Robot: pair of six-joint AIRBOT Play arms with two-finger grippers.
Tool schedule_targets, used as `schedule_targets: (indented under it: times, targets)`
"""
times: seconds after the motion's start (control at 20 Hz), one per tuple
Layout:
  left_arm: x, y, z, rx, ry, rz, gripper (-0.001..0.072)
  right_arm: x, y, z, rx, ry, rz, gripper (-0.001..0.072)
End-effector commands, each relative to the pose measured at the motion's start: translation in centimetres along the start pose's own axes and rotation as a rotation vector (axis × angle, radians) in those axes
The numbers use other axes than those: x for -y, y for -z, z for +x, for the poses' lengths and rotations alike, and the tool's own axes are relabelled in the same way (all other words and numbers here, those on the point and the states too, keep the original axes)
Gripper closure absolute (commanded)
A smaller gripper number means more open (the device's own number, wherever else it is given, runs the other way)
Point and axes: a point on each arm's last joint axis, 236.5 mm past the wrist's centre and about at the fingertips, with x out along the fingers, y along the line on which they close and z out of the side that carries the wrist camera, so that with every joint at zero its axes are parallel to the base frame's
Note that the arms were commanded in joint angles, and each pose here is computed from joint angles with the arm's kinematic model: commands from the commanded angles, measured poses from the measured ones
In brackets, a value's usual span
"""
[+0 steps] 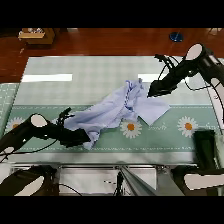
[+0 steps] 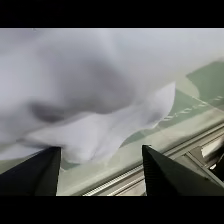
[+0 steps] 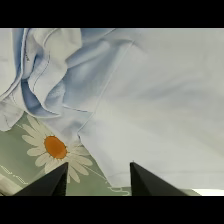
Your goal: Fold the shirts.
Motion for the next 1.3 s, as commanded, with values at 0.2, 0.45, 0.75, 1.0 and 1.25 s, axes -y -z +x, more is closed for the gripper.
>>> schedule_targets:
  times: [0.2,0.45,0.75,1.0,1.25]
  targets:
    - [1.3,1.2,-0.3,-0.036,0.020,0.037,0.0101,0.3,0.1,-0.9,0.018,0.038,-0.010,0.0245]
    - [2.4,2.8,-2.7,-0.023,0.046,0.061,0.0101,0.3,0.1,-0.9,0.017,0.037,-0.010,0.0262]
    - [1.1,3.3,-3.2,0.006,0.000,0.052,0.0100,0.3,0.2,-0.9,0.016,0.037,-0.010,0.0262]
    - [-0.8,3.7,-1.1,0.019,0.004,-0.025,0.0101,0.3,0.1,-0.9,0.018,0.037,-0.010,0.0268]
    - [0.0,-0.9,0.1,0.166,0.087,-0.109,0.0101,0.2,0.2,-0.9,0.016,0.035,-0.009,0.0276]
